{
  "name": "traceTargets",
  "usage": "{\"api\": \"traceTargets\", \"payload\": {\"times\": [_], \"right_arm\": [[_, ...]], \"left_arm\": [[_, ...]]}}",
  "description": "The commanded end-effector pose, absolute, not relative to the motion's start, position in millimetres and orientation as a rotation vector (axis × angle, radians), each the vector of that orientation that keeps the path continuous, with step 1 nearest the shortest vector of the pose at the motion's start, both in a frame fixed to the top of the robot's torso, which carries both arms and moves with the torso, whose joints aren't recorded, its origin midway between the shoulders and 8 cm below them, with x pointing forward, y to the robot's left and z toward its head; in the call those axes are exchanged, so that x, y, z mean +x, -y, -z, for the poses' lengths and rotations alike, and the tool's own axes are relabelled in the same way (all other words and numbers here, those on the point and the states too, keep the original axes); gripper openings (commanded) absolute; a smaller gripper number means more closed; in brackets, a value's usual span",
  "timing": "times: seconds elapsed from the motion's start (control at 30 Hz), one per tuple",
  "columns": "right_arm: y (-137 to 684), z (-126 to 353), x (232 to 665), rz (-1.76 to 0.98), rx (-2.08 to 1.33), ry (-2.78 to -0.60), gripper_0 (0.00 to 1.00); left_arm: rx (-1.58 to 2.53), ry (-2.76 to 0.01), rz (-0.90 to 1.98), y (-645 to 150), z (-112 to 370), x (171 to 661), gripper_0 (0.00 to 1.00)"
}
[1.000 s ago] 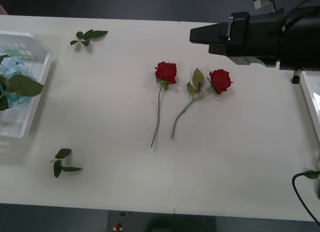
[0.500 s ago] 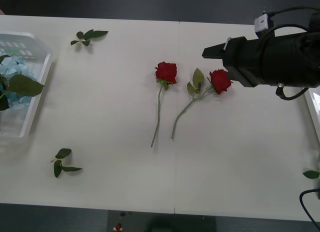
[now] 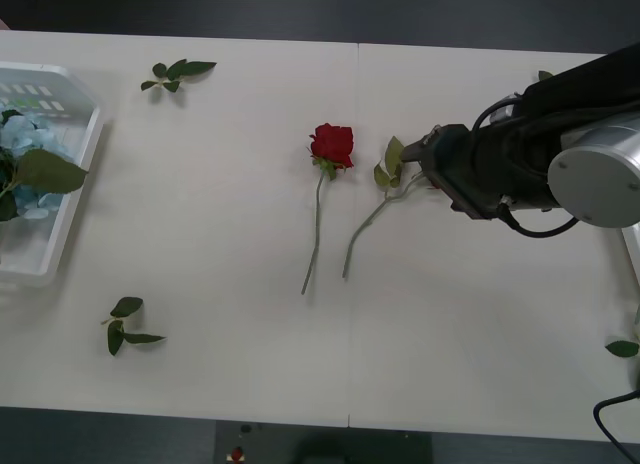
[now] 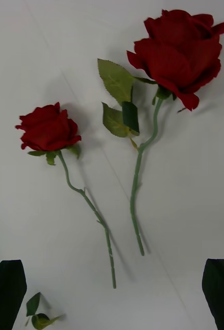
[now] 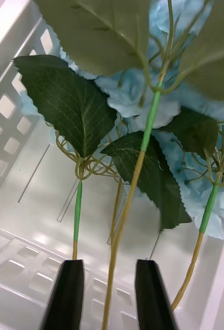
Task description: Put the red flowers into the right box and the blue flowers into the left box
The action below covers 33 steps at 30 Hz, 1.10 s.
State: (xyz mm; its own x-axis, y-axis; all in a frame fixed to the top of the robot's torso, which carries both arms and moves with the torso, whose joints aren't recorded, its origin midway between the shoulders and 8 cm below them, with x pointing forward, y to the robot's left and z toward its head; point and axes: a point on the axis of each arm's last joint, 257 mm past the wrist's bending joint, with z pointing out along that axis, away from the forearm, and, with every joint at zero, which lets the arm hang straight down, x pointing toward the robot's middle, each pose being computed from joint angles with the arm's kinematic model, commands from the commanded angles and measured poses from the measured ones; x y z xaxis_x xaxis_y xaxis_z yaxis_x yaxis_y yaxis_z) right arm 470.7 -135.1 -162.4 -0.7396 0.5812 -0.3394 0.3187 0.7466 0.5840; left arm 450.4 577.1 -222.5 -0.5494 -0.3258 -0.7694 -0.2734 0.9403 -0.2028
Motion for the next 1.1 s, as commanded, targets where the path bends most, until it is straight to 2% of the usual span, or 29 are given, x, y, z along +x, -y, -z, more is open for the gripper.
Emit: {"api": "traceTargets", "payload": {"times": [0.03,0.27,0.33,0.7,1.1], "right_arm": [[115,152,480,-0.668,0.753,-2.433,1.0],[104,178,499,-0.57,0.926,-2.469,1.0],[102,187,503,-0.541,0.952,-2.479,1.0],[108,232,530,-0.374,1.064,-2.493,1.0],[115,276,550,-0.259,1.018,-2.487,1.0]], "left_arm": [[-0.333,-2.158,-0.008,-591,196,454,0.53],[-0.361,-2.085,0.06,-586,183,462,0.82],[-0.373,-2.053,0.102,-582,170,465,0.86],[-0.189,-2.072,0.292,-508,76,450,1.0],[-0.084,-2.062,0.361,-427,53,499,1.0]]}}
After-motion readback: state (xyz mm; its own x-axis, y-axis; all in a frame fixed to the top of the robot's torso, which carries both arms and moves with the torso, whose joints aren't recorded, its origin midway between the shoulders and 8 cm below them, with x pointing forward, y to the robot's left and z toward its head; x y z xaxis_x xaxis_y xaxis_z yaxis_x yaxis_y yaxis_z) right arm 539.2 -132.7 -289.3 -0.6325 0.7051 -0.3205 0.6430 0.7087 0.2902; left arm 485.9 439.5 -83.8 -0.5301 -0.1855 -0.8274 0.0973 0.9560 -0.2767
